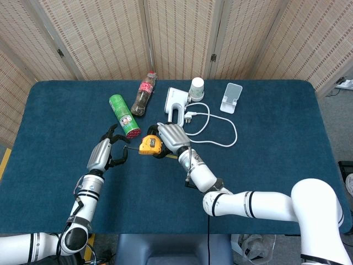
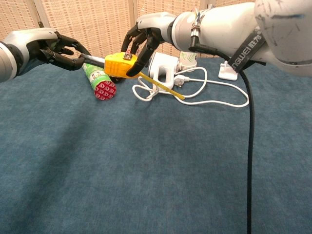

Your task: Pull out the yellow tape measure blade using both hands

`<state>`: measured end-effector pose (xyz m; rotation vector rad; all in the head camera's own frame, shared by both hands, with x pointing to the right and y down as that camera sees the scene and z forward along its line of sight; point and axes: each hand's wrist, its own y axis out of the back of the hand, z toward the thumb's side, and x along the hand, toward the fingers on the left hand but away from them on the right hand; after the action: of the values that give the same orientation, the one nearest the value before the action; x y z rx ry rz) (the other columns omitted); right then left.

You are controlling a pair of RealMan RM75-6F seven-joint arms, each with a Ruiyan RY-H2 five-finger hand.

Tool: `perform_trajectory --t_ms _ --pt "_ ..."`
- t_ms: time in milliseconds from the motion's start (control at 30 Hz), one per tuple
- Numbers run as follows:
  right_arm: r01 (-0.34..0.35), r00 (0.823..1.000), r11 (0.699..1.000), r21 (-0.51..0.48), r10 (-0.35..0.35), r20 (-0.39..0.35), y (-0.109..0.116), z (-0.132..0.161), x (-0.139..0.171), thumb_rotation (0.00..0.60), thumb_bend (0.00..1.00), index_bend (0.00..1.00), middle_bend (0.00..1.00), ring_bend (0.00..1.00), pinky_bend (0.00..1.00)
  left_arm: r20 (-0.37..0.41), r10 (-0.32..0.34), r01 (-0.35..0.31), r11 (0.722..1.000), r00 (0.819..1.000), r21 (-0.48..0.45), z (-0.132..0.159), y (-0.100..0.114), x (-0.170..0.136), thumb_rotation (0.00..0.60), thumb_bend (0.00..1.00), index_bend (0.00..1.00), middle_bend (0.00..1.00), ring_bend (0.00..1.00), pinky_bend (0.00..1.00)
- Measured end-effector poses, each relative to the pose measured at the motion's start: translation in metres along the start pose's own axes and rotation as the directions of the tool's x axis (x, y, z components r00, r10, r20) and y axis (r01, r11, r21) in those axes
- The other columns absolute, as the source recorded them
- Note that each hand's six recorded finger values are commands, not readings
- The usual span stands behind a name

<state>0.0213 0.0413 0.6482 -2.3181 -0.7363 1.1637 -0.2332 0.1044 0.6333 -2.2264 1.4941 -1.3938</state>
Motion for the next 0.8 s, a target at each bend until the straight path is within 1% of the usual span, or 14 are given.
perform_trajectory --t_ms 167,300,500,800 --pt "-0.002 1.0 1.0 0.007 0.002 0.004 -0.0009 -0.0017 0.0005 0.6 0.23 0.53 0.5 0.54 0.18 0.006 0.01 -0.01 1.0 1.0 -0.021 0.0011 0.0004 0.0006 0.6 0.57 0.51 0.0 0.0 0.01" --pt "0.0 1.0 1.0 0.006 -0.001 0.005 -0.0006 -0.0016 0.0004 0.6 0.23 0.53 0.5 0.54 0.18 0.006 0.013 -0.013 0.999 1.0 -0.03 0.0011 -0.0001 0.002 0.6 0.57 0.58 0.02 0.0 0.01" --pt "0.006 1.0 1.0 -0.003 -0.006 0.001 0.0012 0.0007 0.0005 0.6 0.23 0.53 0.5 0.54 0.18 0.01 0.013 -0.013 1.0 1.0 -0.028 0.0013 -0.0021 0.0028 0.6 0.57 0.6 0.03 0.0 0.01" --pt "0.012 1.0 1.0 -0.01 -0.012 0.002 0.0025 -0.0008 0.0012 0.6 0.23 0.53 0.5 0.54 0.18 0.014 0.045 -0.045 0.998 0.999 -0.042 0.0002 -0.0015 0.0069 0.6 0.57 0.66 0.08 0.0 0.01"
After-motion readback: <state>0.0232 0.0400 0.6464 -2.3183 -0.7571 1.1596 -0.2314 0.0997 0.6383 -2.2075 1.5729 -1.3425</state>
